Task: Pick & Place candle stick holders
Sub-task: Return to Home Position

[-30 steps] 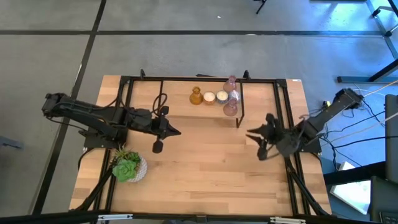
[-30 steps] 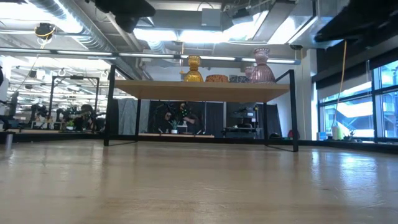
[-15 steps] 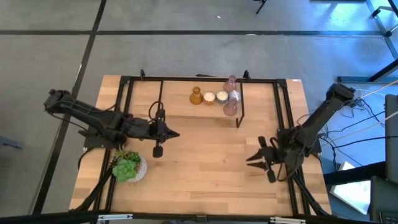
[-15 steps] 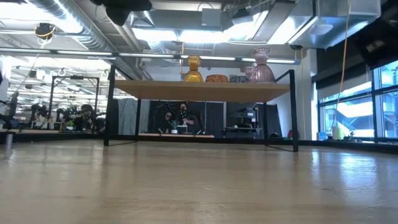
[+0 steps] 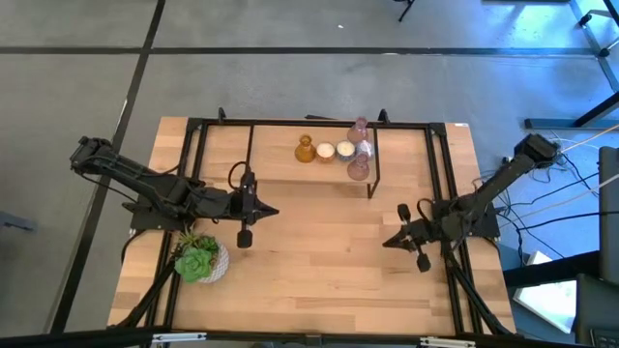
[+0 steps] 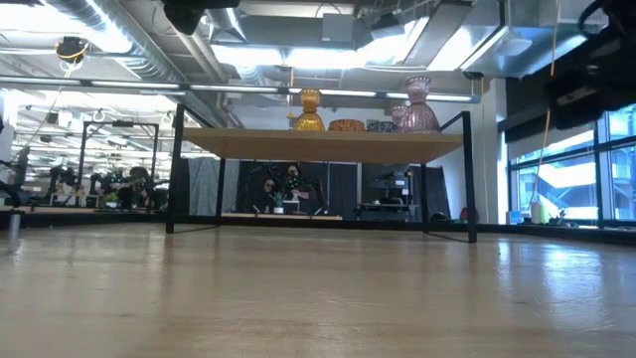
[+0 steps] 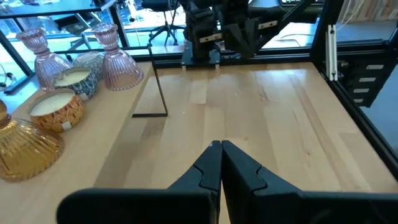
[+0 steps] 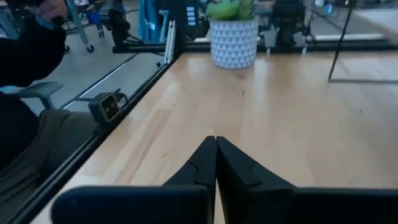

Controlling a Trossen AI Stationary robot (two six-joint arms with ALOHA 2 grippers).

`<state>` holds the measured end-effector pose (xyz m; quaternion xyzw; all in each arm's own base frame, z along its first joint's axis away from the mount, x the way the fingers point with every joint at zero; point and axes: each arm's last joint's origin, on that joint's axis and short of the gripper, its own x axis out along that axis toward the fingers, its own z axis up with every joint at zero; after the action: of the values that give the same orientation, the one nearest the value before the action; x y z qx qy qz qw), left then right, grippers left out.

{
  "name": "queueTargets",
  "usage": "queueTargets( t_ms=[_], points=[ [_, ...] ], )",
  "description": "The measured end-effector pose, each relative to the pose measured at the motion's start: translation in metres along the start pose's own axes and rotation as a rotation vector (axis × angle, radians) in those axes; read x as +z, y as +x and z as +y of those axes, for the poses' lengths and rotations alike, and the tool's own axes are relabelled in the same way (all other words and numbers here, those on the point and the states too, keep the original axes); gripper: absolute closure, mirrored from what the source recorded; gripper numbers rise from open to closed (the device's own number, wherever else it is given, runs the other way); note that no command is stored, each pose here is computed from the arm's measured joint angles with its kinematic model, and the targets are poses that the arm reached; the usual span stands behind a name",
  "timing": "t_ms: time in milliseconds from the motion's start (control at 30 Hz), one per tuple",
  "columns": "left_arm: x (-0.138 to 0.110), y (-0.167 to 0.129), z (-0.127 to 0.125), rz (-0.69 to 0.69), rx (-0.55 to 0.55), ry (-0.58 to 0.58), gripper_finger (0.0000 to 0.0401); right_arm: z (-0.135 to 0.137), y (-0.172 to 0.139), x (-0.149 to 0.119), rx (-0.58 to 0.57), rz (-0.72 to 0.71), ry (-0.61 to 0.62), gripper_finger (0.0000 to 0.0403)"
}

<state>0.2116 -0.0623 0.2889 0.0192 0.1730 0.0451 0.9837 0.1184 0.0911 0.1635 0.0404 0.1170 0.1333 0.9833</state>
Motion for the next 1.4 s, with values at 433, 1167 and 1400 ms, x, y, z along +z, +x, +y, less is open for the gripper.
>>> queueTargets(
  t_ms=[433, 1167, 1400],
  points=[
    [0.000, 0.000, 0.001, -0.001, 0.022, 0.070, 0.0399, -0.060, -0.012, 0.009, -0.195, 0.021, -0.027, 0.0401],
    [-0.019, 0.008, 0.008, -0.003, 0.043, 0.031, 0.0399, -0.085, -0.030, 0.005, -0.213, -0.117, 0.005, 0.0402],
    [-0.029, 0.012, 0.007, -0.048, 0.021, 0.018, 0.0399, -0.085, -0.034, -0.006, -0.236, -0.127, 0.051, 0.0402]
  ],
)
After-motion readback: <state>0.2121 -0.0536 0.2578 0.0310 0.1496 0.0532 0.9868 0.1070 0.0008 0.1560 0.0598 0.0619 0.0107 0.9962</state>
